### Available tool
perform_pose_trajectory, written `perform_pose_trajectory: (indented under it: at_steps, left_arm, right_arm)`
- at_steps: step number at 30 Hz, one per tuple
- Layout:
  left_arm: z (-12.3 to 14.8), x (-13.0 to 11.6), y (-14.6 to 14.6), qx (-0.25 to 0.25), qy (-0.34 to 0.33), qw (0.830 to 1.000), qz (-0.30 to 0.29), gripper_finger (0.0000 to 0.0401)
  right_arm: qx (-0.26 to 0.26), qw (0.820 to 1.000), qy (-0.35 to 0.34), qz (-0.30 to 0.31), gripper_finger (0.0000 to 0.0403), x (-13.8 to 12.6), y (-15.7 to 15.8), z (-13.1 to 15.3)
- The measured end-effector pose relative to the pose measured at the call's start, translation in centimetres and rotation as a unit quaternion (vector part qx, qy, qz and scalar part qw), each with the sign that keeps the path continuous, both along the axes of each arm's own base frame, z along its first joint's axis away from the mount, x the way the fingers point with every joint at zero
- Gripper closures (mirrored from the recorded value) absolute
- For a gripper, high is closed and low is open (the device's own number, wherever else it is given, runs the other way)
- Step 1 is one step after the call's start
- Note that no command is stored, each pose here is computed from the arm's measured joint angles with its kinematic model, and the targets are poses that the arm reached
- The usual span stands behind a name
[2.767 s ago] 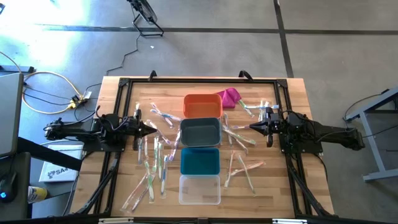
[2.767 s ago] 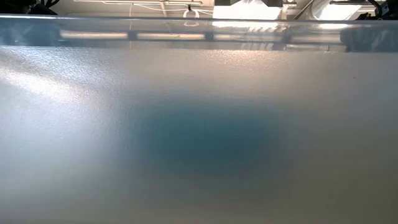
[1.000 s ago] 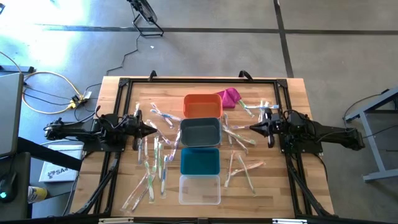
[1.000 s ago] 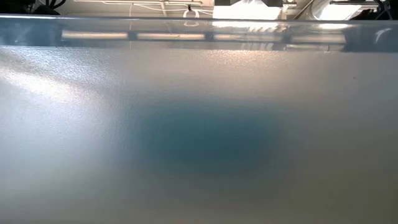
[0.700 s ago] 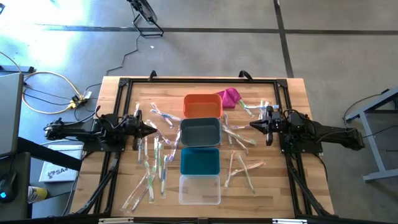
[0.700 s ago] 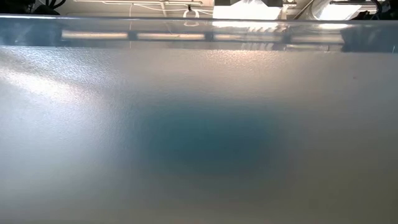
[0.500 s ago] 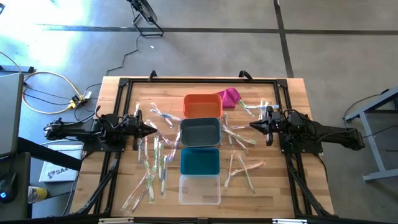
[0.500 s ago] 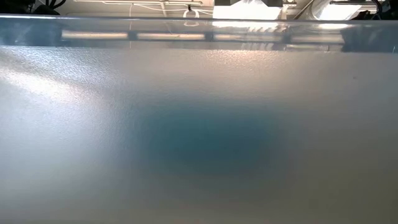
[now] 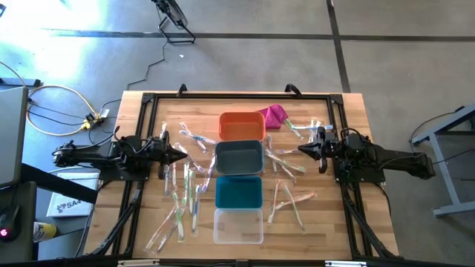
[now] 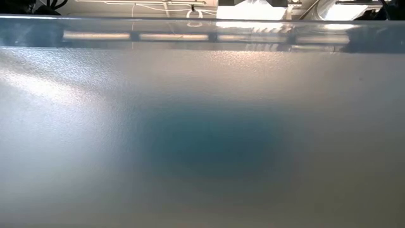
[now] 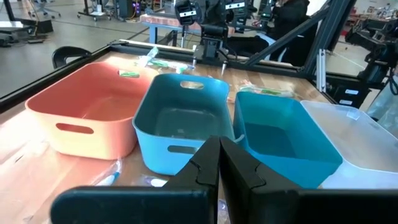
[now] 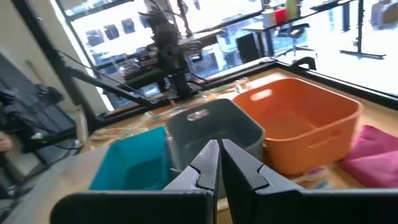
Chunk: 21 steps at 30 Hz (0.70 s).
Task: Pick & Place Toothbrushes
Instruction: Put the blue toothbrush into the orange bin
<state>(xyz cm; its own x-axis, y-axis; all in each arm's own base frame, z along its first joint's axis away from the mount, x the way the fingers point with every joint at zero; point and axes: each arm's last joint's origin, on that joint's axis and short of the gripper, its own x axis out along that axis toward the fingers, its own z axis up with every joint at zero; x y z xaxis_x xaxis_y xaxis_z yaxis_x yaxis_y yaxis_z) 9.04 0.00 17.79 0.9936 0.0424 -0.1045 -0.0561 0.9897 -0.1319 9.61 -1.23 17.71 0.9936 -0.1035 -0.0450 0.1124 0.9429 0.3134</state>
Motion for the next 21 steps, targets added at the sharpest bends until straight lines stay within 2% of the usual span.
perform_pose_trajectory:
  at_steps: [8, 21]
  left_arm:
    - [0.02, 0.0, -0.06, -0.064, -0.003, 0.998, -0.003, 0.0395]
    - [0.06, 0.02, -0.04, -0.064, -0.007, 0.998, -0.001, 0.0395]
  right_arm:
    - [-0.029, 1.0, 0.002, 0.012, 0.0392, 0.0, 0.07, 0.03]
    - [-0.029, 1.0, 0.0, 0.011, 0.0392, 0.0, 0.06, 0.08]
